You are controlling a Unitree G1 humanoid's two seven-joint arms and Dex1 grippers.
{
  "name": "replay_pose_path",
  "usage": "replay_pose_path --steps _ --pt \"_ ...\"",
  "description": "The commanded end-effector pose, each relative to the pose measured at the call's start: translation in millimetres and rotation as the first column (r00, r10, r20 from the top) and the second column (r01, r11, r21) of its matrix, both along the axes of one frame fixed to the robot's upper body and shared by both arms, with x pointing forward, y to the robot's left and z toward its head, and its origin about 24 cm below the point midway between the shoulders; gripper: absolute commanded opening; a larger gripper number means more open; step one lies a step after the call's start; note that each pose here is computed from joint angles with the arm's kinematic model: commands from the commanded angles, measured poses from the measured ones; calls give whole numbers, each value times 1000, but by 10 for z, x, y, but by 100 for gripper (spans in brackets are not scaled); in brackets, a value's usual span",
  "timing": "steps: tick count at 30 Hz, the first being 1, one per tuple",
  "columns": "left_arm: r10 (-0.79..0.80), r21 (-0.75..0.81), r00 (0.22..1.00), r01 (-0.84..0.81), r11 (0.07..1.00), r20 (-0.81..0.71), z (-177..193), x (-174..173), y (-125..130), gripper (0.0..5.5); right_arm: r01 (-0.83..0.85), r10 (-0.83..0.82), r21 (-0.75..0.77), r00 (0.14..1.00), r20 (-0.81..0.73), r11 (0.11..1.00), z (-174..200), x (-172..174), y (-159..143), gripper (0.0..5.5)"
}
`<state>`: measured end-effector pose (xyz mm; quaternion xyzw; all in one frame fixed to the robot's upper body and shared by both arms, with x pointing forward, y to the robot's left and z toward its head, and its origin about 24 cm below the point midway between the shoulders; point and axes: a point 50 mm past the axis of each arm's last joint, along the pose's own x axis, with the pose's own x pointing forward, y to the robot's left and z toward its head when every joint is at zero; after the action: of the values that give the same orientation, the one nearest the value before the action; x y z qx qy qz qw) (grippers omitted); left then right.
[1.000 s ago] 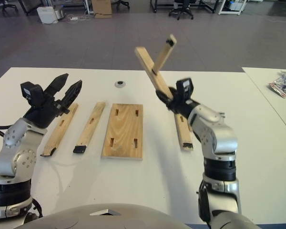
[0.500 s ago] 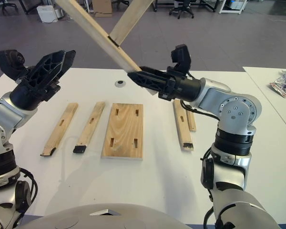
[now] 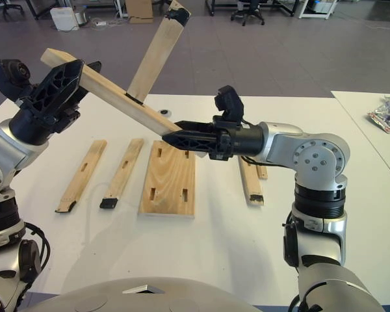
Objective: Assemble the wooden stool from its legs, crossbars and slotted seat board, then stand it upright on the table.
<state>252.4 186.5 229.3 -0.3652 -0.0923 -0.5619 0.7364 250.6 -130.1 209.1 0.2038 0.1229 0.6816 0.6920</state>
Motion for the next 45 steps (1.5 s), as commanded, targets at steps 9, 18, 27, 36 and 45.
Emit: replay_pose_path --steps 9,18,27,36,45 --pt "51 15 999 -51 999 14 10 -2 1 208 22 -22 10 1000 22 1000 36 25 39 207" --pt "360 210 932 -361 908 44 -119 130 390 206 314 -312 -48 949 39 948 -176 309 -198 305" --pt "453 329 847 -528 783 280 -186 169 619 206 578 -576 -79 816 45 812 -318 503 -640 305" --pt "57 434 891 -274 858 450 -404 66 623 206 614 -614 -109 789 40 782 -396 564 -660 305" --pt "-146 523 875 -136 842 462 -486 18 469 206 605 -605 -119 795 42 787 -391 582 -658 305"
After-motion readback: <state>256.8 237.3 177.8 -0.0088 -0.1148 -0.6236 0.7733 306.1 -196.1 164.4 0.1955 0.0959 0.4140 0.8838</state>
